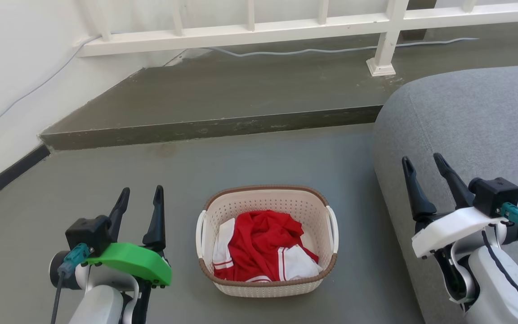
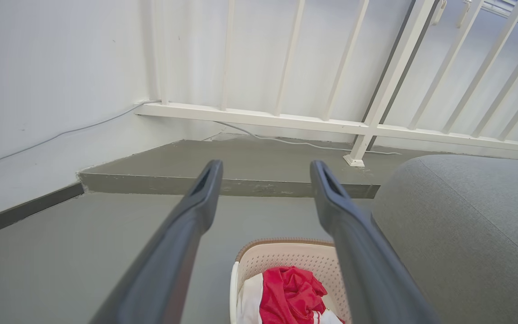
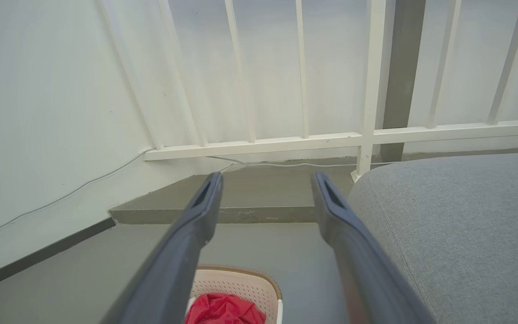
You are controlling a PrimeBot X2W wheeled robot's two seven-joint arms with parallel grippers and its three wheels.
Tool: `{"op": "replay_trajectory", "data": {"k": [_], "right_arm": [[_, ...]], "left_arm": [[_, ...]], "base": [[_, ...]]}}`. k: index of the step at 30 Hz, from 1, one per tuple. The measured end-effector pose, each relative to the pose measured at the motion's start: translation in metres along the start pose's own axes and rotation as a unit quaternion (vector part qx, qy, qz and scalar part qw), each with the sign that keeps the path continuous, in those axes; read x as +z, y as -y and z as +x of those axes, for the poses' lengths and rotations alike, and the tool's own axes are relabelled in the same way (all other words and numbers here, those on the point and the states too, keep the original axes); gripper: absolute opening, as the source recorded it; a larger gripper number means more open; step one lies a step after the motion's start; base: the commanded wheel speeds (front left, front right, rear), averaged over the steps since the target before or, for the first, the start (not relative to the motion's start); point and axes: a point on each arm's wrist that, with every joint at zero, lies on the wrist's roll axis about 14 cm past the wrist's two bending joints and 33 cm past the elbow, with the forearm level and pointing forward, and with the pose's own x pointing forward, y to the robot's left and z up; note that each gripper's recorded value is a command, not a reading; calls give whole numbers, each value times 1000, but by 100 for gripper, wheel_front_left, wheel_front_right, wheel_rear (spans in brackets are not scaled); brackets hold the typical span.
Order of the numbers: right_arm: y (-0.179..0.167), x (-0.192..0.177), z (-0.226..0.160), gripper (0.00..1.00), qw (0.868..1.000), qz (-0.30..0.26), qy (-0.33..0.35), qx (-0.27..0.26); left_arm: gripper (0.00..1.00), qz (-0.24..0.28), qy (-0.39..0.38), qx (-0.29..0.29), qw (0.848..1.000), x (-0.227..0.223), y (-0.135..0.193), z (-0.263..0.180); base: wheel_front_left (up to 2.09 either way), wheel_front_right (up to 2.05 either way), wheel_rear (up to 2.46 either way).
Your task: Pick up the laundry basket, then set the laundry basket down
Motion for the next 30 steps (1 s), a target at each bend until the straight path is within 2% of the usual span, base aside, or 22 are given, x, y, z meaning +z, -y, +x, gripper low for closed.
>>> {"op": "replay_trajectory", "data": {"k": [30], "right_arm": [[1, -11, -10, 100, 1000, 1, -11, -5]], "left_arm": [[100, -1, -8, 0, 1000, -8, -3, -7]], "base": [[0, 0, 0]]}}
